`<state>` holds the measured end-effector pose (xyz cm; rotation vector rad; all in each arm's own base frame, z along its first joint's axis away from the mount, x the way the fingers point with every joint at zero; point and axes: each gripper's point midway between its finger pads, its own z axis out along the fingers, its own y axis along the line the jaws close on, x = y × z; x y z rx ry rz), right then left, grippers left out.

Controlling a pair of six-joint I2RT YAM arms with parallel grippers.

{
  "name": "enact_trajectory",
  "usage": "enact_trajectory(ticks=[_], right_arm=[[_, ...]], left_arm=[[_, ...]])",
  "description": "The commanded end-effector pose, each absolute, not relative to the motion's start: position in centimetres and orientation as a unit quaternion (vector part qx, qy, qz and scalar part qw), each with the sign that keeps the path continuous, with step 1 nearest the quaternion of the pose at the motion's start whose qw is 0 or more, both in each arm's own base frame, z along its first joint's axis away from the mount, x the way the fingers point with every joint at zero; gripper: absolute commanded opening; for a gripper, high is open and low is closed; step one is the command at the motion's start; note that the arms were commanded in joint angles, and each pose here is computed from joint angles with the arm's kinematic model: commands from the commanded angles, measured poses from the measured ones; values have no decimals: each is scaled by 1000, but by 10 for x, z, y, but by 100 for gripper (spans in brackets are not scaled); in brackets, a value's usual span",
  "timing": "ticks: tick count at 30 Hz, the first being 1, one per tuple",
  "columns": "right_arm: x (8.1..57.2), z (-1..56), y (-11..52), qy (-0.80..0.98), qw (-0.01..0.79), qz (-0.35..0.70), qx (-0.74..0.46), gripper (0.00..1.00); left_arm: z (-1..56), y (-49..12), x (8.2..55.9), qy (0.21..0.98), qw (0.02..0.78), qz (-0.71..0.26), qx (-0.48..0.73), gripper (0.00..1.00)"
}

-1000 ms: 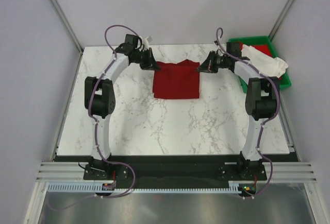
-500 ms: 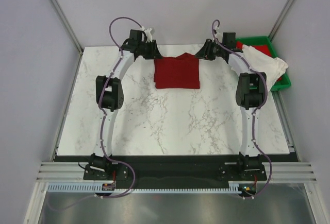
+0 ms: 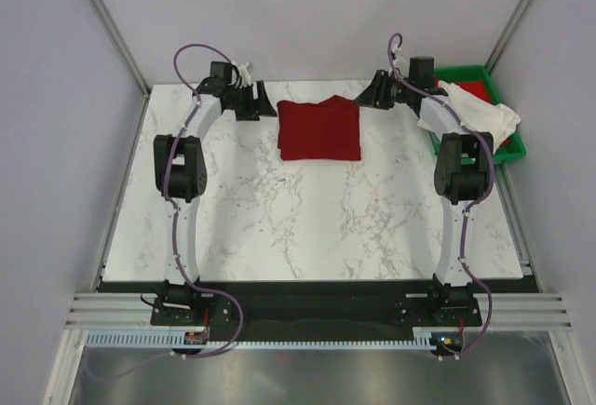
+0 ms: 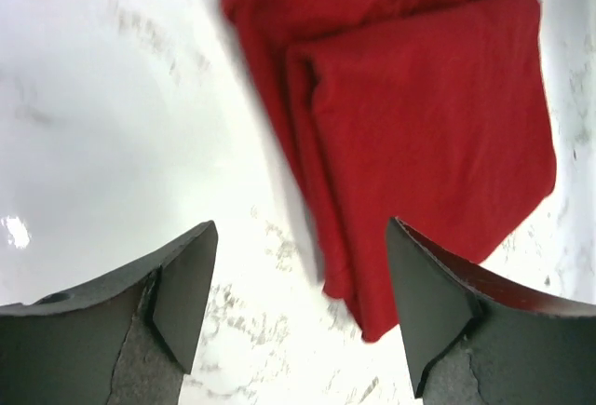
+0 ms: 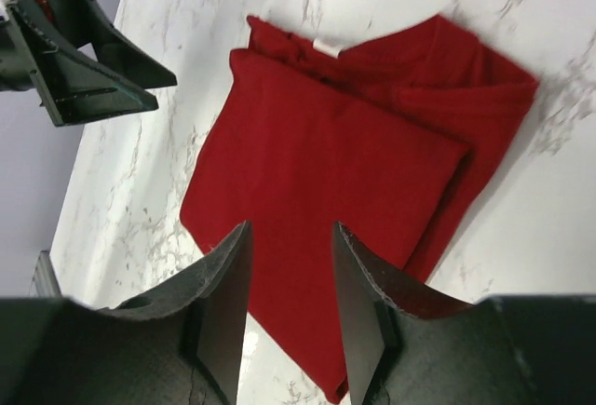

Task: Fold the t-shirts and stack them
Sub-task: Fold the tshirt, then neatly place the folded tshirt to the corner

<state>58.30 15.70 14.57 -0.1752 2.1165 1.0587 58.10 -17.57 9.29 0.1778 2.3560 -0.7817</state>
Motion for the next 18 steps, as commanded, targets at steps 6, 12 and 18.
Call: enact_trajectory(ticks=[6,12,18], right_arm=[[553,115,185,828,312,457,-88,47],[554,90,196,836,287,461,-76,48],[553,86,196,838,285,460,-76,48]], left_arm=[[81,-188,550,883,242,-400,51,80],[57,-200,553,874,216,-433,37,78],[45,-218,554,864,202,-460,30,74]])
